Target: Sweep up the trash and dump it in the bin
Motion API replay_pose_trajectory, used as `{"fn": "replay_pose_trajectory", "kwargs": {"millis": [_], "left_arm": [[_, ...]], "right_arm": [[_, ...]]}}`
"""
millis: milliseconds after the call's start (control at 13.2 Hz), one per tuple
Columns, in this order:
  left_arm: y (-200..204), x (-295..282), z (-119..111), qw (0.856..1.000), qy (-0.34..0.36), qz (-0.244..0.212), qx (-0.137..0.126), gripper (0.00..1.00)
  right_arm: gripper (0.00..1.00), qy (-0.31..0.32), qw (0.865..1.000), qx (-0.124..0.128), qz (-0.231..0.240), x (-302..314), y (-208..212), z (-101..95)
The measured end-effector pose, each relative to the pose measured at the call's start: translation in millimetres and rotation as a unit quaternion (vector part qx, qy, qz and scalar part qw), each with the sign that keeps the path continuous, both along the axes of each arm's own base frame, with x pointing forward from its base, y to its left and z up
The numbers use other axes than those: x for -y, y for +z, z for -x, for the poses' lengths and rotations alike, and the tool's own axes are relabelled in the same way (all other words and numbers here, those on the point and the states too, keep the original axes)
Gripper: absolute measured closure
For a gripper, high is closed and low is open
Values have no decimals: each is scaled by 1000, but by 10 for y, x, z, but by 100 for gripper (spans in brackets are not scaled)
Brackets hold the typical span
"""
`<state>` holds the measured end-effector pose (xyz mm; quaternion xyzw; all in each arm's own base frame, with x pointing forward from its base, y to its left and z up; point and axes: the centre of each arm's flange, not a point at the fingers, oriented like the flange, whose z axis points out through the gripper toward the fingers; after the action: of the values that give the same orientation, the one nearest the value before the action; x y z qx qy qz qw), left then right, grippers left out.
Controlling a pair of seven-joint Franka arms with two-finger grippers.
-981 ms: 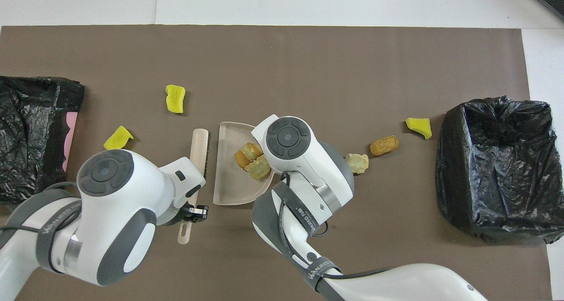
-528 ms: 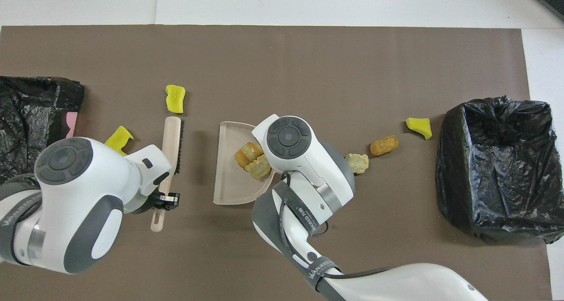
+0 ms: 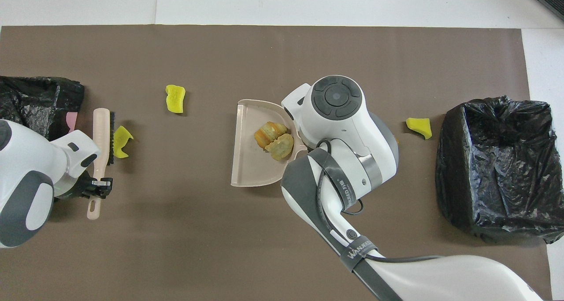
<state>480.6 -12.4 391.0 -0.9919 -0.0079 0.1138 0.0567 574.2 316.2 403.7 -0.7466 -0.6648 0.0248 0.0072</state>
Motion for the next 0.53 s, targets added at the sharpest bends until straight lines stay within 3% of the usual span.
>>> {"fn": "replay_pose_trajectory", "kwargs": {"millis": [528], "left_arm": [[-154, -216, -91, 999, 43, -15, 11, 74]], "right_arm": [[67, 23, 1000, -3, 0, -266, -147, 155]]}}
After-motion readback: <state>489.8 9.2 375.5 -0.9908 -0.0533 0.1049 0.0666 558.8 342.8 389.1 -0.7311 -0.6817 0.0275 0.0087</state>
